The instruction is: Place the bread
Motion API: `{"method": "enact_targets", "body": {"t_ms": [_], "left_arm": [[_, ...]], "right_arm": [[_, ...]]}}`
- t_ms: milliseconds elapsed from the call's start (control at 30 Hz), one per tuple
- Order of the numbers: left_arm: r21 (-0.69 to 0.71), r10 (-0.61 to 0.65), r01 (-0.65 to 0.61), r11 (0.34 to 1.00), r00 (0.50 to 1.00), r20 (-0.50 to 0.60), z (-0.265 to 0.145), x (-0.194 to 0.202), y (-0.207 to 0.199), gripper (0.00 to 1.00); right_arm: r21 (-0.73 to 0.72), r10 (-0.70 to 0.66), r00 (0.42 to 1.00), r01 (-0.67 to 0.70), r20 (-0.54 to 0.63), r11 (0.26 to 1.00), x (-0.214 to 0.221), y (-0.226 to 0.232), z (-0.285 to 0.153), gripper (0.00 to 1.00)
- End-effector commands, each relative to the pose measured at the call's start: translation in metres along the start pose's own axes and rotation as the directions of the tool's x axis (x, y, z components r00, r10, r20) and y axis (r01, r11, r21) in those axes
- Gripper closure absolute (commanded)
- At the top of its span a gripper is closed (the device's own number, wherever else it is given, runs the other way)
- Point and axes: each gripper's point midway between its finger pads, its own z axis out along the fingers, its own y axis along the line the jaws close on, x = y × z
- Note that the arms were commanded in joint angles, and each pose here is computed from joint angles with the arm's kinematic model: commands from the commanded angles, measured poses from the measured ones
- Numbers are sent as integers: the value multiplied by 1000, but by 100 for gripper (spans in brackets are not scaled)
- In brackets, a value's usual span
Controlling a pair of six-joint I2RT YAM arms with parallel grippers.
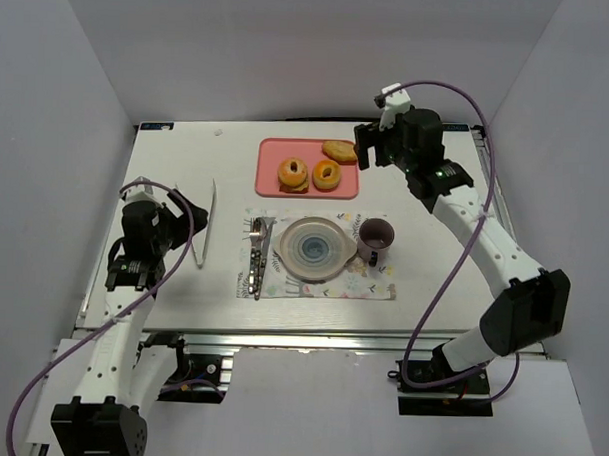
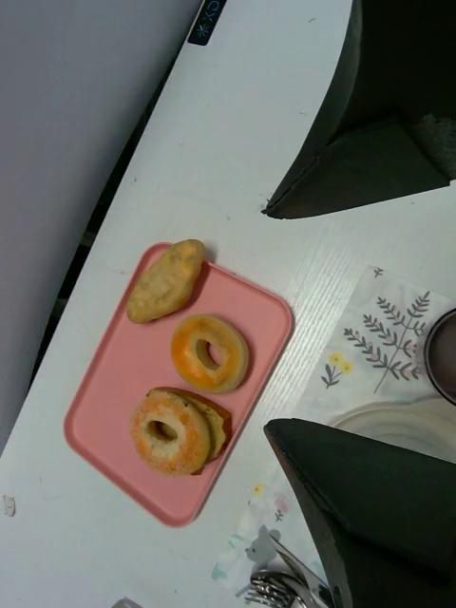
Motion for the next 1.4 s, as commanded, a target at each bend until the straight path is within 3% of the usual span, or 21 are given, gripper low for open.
{"method": "enact_targets", "body": {"t_ms": [0, 67, 100, 133, 167, 200, 233, 300, 333, 400, 433, 467, 667, 867, 1033, 1367], "left_arm": [[-81, 38, -36, 996, 999, 24, 5, -14, 10, 2], [-104, 57, -56, 993, 998, 7, 9, -12, 15, 10], [-118, 65, -64, 991, 998, 3, 11, -13, 17, 17], [-137, 77, -81, 987, 997, -31, 18, -6, 23, 42], [-145, 83, -90, 985, 995, -50, 21, -3, 26, 56], [-150, 90, -98, 984, 994, -64, 25, -1, 27, 69], [-173, 97, -114, 978, 990, -104, 32, 7, 34, 94], [-204, 116, -144, 968, 983, -145, 39, 14, 43, 100], [-218, 125, -158, 963, 979, -158, 42, 14, 46, 99], [-252, 150, -212, 944, 958, -244, 51, 29, 60, 65], [-266, 175, -244, 933, 950, -257, 55, 27, 63, 41], [-285, 186, -276, 918, 934, -306, 60, 37, 70, 3], [-257, 323, -426, 867, 875, -361, 87, 41, 63, 2], [-273, 343, -492, 827, 825, -449, 118, 61, 85, 2], [-286, 376, -527, 801, 813, -445, 134, 58, 91, 2], [-255, 362, -485, 836, 838, -408, 165, 67, 90, 8]], "right_arm": [[-18, 12, 1000, -12, -12, 1000, 20, 2, -8, 11], [-147, -34, 999, 34, 2, 989, 19, 21, -20, 11], [-204, -116, 993, 109, -23, 973, 33, 27, -25, 16], [-306, -141, 990, 131, -12, 943, 37, 43, -32, 40], [-362, -174, 985, 163, 2, 918, 40, 50, -38, 59], [-461, -167, 986, 142, -14, 876, 50, 66, -47, 95], [-490, -163, 986, 131, -23, 862, 54, 66, -51, 100], [-549, -154, 988, 114, -27, 828, 58, 73, -58, 100], [-584, -139, 990, 92, -36, 807, 62, 76, -63, 80], [-592, -130, 990, 77, -47, 802, 64, 76, -65, 43], [-592, -122, 991, 63, -61, 803, 68, 74, -65, 26], [-591, -119, 991, 56, -67, 805, 70, 73, -66, 22], [-566, -71, 991, -4, -110, 824, 82, 62, -64, 19], [-555, -41, 991, -36, -126, 831, 85, 54, -60, 19], [-552, -15, 990, -64, -138, 831, 87, 49, -58, 19], [-538, 3, 989, -83, -149, 839, 91, 43, -59, 19]]}}
